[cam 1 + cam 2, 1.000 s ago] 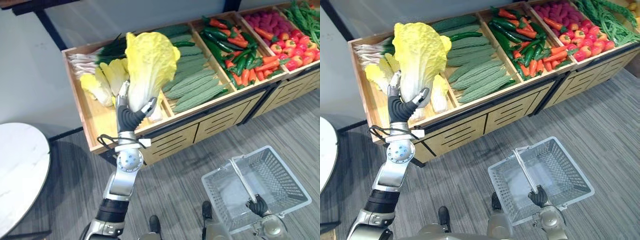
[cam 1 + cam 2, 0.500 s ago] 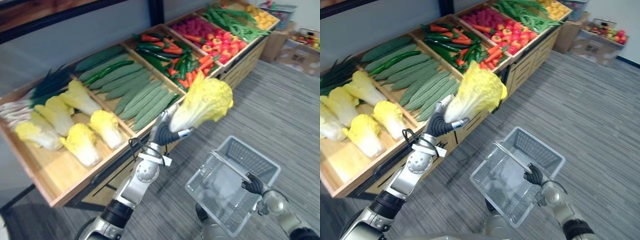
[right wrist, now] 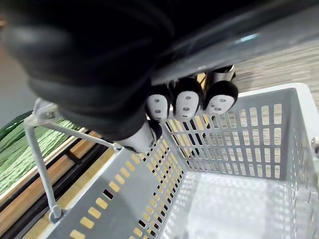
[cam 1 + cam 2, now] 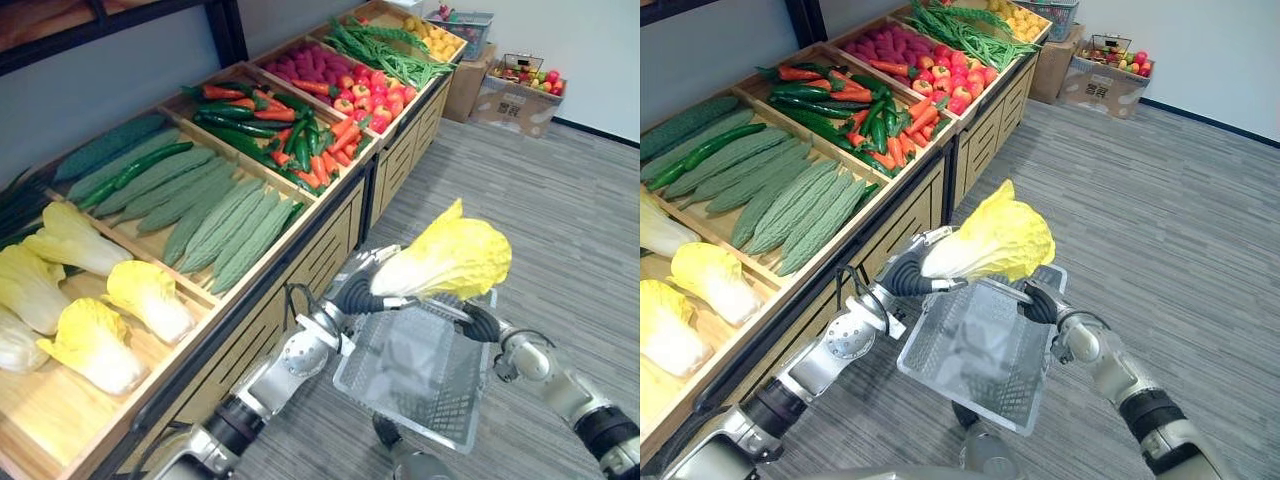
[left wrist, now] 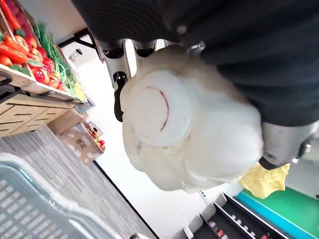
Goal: Pick vegetable in the basket
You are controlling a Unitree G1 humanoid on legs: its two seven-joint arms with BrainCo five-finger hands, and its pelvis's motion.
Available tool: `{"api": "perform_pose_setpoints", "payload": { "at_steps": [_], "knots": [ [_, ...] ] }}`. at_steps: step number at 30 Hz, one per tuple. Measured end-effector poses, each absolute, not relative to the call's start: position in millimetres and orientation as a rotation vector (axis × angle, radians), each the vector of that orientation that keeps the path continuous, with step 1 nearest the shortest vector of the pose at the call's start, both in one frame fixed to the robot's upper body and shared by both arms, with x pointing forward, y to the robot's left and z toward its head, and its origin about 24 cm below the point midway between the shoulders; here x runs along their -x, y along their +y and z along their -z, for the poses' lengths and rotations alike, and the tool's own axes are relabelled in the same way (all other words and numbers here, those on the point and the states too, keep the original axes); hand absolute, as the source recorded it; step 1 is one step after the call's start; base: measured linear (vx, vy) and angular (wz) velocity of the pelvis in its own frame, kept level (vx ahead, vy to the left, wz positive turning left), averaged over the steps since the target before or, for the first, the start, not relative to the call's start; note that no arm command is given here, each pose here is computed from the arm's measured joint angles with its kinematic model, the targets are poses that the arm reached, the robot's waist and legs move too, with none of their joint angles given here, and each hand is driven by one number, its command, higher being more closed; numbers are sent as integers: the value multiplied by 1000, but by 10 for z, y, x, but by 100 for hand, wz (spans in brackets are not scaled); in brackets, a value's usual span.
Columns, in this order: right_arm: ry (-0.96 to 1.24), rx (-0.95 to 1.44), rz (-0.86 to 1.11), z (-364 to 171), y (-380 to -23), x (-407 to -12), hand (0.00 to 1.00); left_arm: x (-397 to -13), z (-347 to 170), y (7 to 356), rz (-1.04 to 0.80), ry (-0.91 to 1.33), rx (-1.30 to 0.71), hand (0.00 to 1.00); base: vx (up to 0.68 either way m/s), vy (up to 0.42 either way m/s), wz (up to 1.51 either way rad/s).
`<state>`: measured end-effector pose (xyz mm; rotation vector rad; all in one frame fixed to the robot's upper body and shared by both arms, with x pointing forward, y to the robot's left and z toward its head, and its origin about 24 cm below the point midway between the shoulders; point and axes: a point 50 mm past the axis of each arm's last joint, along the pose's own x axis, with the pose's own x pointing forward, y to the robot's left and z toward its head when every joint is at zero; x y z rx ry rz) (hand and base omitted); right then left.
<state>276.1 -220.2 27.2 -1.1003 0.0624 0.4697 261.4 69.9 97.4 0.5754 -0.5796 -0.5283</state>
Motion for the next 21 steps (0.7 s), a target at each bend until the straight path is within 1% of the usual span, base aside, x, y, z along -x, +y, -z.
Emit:
{"api": "perform_pose_setpoints", "payload": {
  "at_steps": [6,10,13,21],
  "knots": [
    [28,1165,-494,-392,-2270,-2775,100,-2552,-922,667,623,-562,-563,100,-6,0,-1],
    [38,1200,-503,-458,-2369,-2780,100,-2490,-927,674,684,-578,-595,100,3,-3,-2],
    [49,1210,-491,-501,-2446,-2784,100,-2445,-917,642,764,-591,-631,100,0,0,0],
    [11,1209,-464,-625,-2445,-2870,100,-2351,-829,635,922,-583,-716,100,-1,3,-2]
  ]
}}
